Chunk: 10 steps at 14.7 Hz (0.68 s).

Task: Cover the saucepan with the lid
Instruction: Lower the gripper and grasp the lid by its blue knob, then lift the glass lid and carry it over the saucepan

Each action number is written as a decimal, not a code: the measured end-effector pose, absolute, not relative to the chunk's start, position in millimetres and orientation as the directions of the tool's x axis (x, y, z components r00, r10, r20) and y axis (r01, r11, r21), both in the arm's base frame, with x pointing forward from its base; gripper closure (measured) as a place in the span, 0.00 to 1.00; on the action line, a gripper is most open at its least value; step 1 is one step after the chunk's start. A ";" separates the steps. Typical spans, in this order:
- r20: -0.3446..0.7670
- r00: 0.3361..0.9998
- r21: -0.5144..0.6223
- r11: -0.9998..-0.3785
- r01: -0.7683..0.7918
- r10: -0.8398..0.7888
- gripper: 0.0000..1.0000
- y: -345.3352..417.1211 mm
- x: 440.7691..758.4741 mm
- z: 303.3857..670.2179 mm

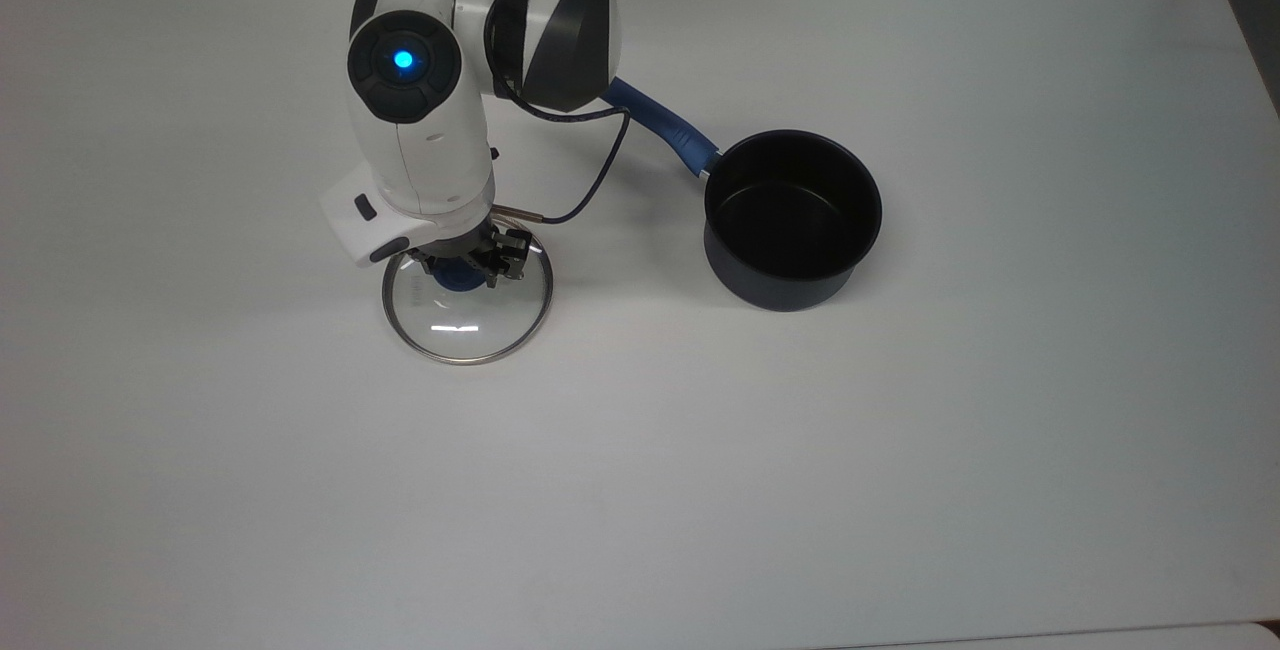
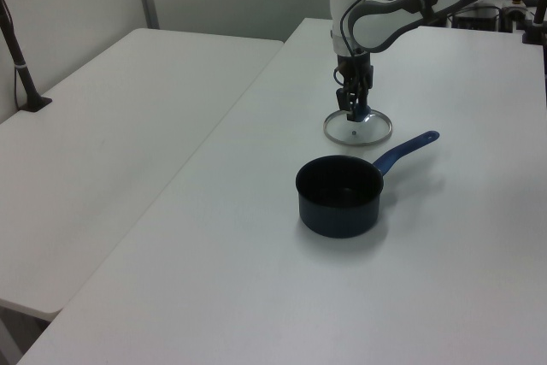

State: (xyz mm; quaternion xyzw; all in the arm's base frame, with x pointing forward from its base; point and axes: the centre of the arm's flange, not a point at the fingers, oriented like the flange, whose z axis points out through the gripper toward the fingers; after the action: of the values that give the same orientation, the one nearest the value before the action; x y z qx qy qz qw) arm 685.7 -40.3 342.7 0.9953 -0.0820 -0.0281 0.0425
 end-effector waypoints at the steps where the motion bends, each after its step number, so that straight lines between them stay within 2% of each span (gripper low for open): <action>1: -0.048 0.985 0.089 -0.983 -0.162 -0.166 0.39 -40.7 685.9 344.1; 3: -0.049 0.984 0.087 -0.982 -0.168 -0.172 0.39 -43.9 686.1 357.8; 7: 0.014 0.983 0.057 -0.981 -0.186 -0.185 0.39 -46.8 680.5 442.6; 10: 0.035 0.982 0.024 -0.982 -0.186 -0.186 0.39 -19.2 673.0 482.0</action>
State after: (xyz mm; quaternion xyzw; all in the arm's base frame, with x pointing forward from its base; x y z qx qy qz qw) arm 673.0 -19.2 482.0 0.9954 -0.0934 0.0164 0.0134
